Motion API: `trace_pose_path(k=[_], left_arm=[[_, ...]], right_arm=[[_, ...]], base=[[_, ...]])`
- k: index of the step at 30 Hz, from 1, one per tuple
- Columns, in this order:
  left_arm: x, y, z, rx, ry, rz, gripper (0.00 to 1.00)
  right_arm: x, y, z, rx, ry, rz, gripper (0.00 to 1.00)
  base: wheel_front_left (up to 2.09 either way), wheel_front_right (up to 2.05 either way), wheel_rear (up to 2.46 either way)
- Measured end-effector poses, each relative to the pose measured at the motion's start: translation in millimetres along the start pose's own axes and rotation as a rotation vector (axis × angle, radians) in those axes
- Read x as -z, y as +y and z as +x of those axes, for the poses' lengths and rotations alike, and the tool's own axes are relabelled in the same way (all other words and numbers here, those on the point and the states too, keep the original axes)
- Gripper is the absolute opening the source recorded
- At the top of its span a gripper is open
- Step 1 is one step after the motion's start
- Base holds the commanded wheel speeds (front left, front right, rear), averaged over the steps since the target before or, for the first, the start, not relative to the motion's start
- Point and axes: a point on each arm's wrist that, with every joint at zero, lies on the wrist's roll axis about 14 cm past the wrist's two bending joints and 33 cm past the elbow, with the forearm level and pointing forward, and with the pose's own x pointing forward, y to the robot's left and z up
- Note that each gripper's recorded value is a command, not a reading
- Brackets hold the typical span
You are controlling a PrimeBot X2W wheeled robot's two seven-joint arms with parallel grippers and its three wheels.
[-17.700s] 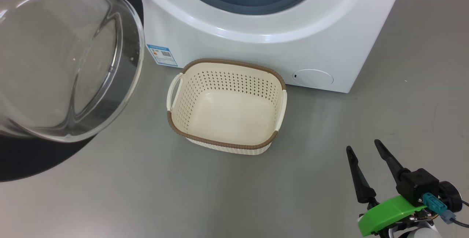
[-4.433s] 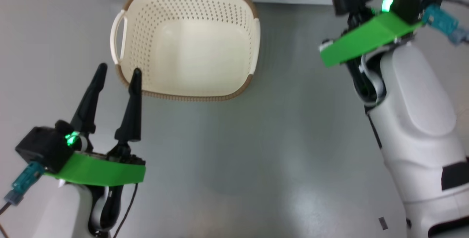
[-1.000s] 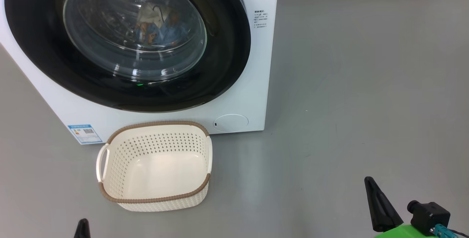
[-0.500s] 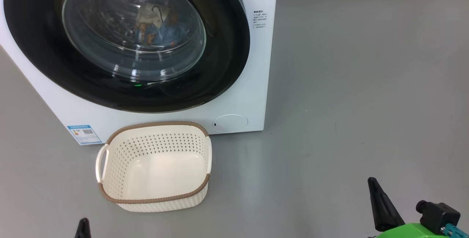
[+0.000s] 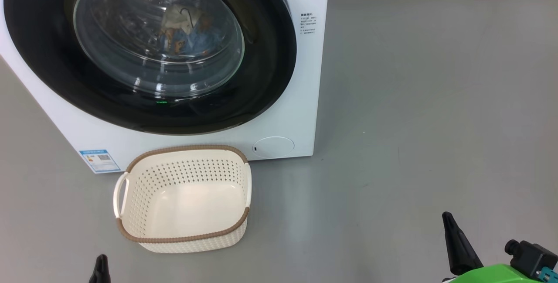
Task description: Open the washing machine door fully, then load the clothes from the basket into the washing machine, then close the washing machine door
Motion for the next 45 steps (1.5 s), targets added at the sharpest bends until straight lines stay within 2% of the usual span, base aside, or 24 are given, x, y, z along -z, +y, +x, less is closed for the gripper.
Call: trace_pose_path(k=[45], left_arm=[[4.9,-13.2,22.0,0.008,0.062,-0.479,0.0]], right_arm=[[-6.6,-6.1,8.0,0.04,0.012,0.509,0.0]], base=[[0.0,0.0,0.0]])
